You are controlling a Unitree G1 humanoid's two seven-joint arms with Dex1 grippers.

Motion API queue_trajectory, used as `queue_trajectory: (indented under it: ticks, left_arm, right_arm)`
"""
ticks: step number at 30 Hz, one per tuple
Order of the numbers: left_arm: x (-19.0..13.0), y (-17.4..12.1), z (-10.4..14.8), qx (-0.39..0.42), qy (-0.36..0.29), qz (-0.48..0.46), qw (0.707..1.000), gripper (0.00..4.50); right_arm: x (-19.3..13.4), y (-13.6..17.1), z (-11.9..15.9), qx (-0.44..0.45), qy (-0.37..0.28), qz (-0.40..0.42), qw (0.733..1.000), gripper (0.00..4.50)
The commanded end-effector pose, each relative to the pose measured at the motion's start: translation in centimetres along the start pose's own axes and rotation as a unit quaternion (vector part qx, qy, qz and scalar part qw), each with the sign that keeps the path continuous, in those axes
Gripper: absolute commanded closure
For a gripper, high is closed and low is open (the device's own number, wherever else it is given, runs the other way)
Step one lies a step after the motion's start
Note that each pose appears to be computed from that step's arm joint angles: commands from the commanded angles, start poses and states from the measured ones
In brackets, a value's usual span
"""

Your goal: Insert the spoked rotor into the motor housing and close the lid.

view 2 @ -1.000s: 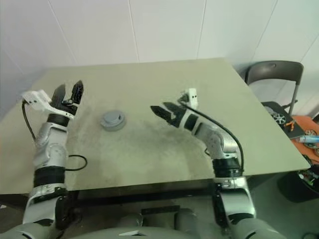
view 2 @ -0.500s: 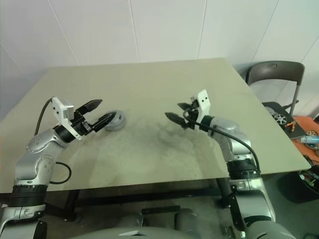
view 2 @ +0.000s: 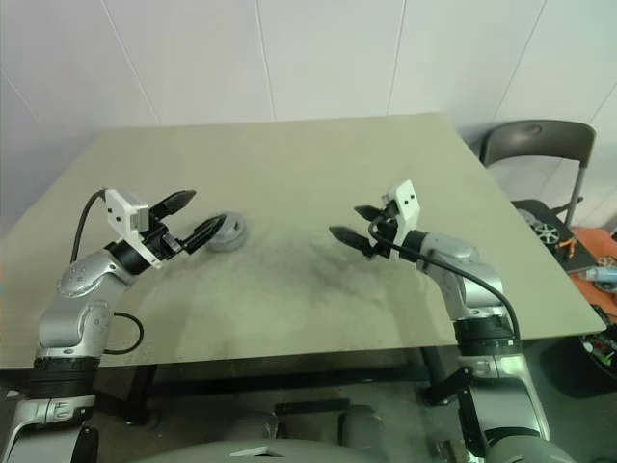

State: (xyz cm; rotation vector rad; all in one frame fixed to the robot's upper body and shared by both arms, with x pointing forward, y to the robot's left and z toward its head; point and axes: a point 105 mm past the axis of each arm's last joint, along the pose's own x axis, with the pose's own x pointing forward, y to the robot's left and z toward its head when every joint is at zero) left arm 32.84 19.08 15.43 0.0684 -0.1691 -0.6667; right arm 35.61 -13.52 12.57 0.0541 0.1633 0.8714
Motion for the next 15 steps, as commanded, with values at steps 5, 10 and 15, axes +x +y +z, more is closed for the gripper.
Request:
queue_trajectory:
  ticks: [5,10,15]
  left_arm:
    - [0.22,0.15,0.72,0.035,-0.011,0.007,0.999,0.0]
    - [0.03,0.17,0.77,0.032,-0.013,0.007,0.999,0.0]
    - [0.14,0.0,0.71,0.028,-0.013,0.002,1.0,0.0]
  right_arm:
    - [-0.15,0.25,1.83,-0.028,-0.023,0.006,0.999,0.01]
    - [-0.14,0.23,1.96,-0.028,-0.023,0.007,0.999,0.01]
    - [0.01,0.34,1.91,-0.028,-0.023,0.008,0.999,0.01]
